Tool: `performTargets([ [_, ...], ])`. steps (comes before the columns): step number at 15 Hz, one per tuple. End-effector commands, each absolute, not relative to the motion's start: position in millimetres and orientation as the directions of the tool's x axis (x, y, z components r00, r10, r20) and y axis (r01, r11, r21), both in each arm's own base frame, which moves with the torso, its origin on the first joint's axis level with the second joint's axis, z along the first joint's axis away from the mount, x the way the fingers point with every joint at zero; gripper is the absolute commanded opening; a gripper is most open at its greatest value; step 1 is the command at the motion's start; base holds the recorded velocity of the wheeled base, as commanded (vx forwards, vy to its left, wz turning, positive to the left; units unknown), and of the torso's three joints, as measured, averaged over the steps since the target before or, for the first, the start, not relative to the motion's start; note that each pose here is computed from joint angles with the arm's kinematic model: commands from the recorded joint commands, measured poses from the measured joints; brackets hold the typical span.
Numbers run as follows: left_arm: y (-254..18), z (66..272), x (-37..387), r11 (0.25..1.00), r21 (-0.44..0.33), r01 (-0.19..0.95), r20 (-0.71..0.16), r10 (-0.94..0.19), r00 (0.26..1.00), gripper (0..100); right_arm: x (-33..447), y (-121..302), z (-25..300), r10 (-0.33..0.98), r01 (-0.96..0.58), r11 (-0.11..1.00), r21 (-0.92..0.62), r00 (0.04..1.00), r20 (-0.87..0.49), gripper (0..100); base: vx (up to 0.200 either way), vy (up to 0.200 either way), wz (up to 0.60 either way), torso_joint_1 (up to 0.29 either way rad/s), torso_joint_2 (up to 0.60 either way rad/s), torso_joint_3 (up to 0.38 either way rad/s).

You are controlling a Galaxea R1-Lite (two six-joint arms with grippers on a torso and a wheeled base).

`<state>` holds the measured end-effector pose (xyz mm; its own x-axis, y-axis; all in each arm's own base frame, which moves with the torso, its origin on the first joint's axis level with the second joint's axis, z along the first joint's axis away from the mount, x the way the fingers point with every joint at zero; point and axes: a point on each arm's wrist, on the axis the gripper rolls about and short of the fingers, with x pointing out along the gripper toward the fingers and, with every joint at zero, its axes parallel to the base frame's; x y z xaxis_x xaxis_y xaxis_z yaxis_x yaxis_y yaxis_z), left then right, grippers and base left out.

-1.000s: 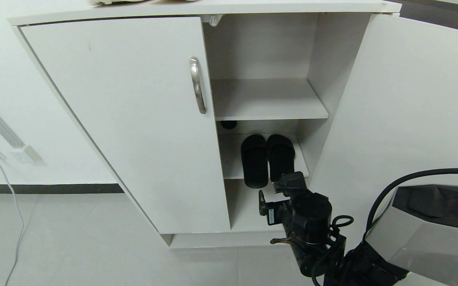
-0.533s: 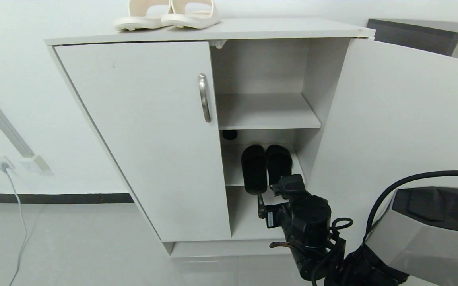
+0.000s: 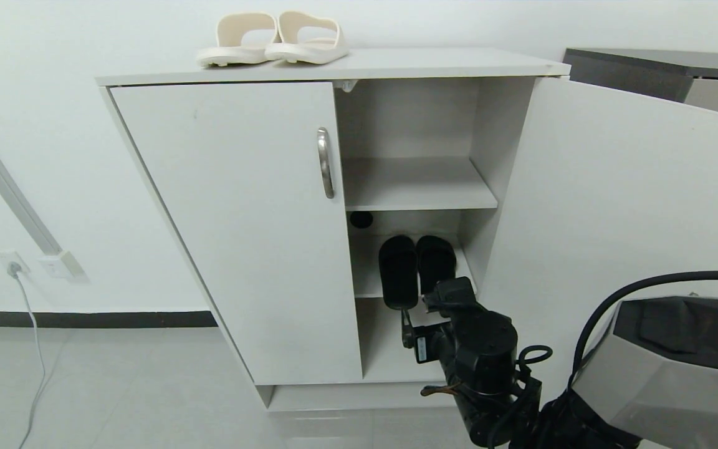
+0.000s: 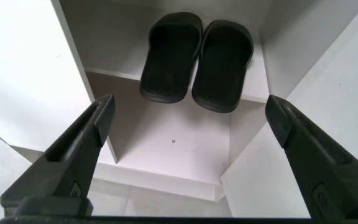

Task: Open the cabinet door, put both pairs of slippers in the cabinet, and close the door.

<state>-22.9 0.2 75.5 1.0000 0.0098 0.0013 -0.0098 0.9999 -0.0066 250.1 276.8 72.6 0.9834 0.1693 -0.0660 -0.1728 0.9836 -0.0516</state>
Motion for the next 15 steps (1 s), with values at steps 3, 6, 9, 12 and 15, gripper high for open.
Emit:
performTargets([
  [3,0.2,75.5,-22.8,1.000,-0.008,-0.011,0.000,0.011,1.000,0,249.8,276.9,70.9,0.170,-0.174,0.983,-0.055,0.983,-0.070,100,0.000,0.000,0.00,0.000,0.00,0.000],
  [6,0.2,75.5,-22.8,1.000,-0.009,-0.011,0.000,0.011,1.000,0,249.9,277.1,69.8,0.170,-0.174,0.983,-0.057,0.983,-0.072,100,0.000,0.000,0.00,0.000,0.00,0.000],
  [9,0.2,75.5,-22.8,1.000,-0.009,-0.009,0.000,0.009,1.000,0,249.9,277.1,69.8,0.170,-0.174,0.983,-0.057,0.983,-0.072,100,0.000,0.133,0.00,0.002,0.00,0.002],
  [12,0.2,75.9,-22.9,1.000,-0.011,-0.011,0.002,0.011,1.000,0,249.9,277.1,69.8,0.171,-0.176,0.983,-0.057,0.983,-0.073,100,0.000,0.200,0.00,0.010,0.00,0.002],
  [15,0.2,75.5,-22.8,1.000,-0.011,-0.011,0.000,0.011,1.000,0,249.9,277.1,69.8,0.170,-0.174,0.983,-0.055,0.983,-0.072,100,0.000,0.200,0.00,-0.001,0.01,0.004],
])
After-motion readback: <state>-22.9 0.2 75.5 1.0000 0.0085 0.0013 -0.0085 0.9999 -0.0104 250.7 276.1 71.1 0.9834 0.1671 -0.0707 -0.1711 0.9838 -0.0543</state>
